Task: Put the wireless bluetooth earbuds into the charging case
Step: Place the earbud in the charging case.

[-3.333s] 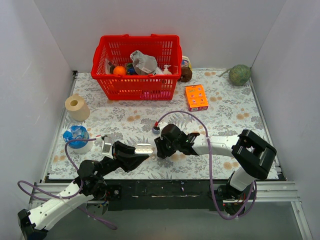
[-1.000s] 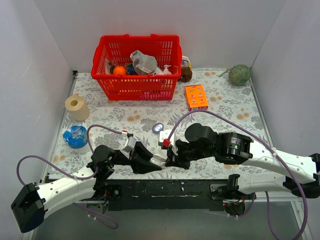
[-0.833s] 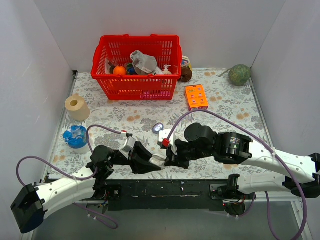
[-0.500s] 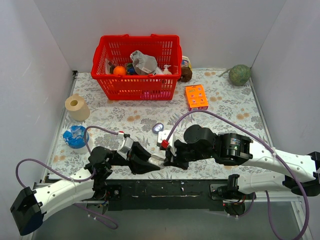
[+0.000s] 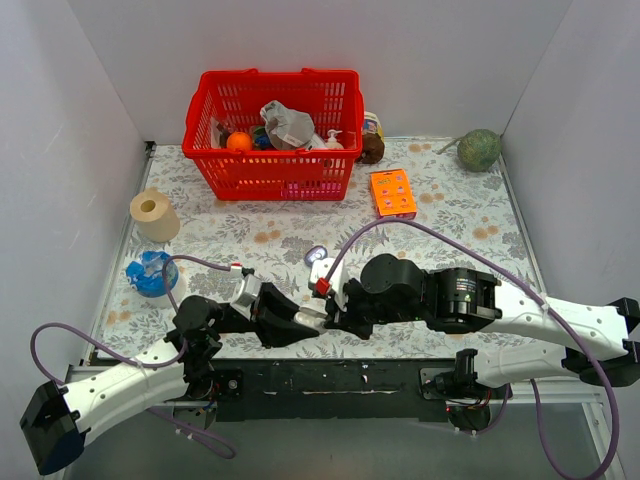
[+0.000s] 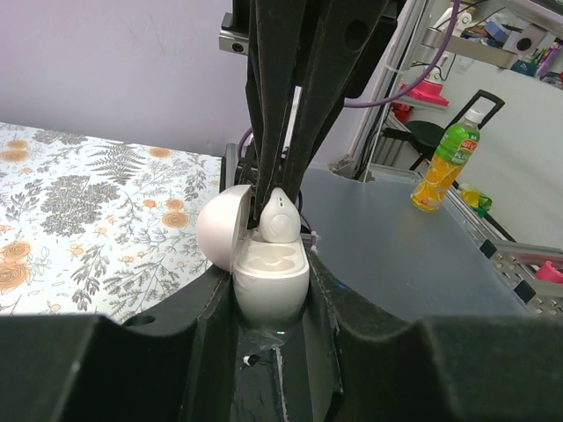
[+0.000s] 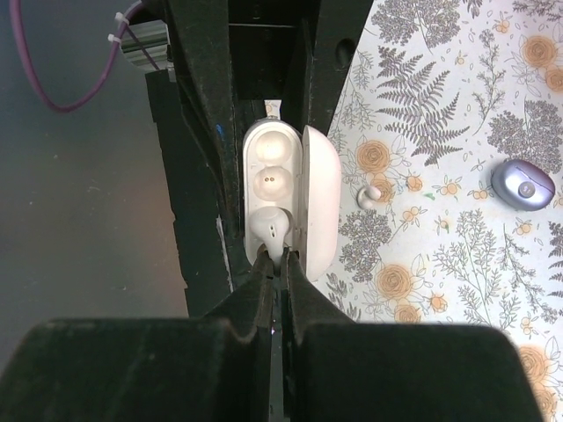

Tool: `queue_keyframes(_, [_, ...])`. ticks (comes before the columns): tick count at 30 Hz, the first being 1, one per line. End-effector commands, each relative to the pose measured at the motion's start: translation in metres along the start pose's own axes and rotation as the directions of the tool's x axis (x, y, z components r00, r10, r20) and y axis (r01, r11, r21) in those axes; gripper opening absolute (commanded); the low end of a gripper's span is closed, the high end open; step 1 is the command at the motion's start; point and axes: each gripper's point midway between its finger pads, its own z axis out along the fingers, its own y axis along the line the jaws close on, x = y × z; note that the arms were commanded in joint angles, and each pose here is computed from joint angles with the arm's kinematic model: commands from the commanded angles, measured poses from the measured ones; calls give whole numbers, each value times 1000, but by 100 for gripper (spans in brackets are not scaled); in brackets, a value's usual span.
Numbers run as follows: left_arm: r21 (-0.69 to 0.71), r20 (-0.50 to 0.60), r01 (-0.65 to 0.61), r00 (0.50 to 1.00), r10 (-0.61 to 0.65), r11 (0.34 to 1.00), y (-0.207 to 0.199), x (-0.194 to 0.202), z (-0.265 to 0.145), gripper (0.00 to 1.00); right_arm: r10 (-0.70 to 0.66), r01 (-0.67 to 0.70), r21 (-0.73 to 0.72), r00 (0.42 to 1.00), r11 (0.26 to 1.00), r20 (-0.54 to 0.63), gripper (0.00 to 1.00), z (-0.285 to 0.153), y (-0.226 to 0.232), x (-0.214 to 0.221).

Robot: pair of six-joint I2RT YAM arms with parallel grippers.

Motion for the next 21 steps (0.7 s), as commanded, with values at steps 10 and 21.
queue_keyframes(10, [-56, 125, -69, 989, 76, 996, 5, -33, 2, 0, 69, -70, 55, 997, 996, 36, 43, -6, 0, -21])
queue_keyframes(21, [-83, 136, -64, 988, 75, 995, 8, -33, -1, 0, 135, -210, 190, 929, 959, 344, 46, -68, -30, -67])
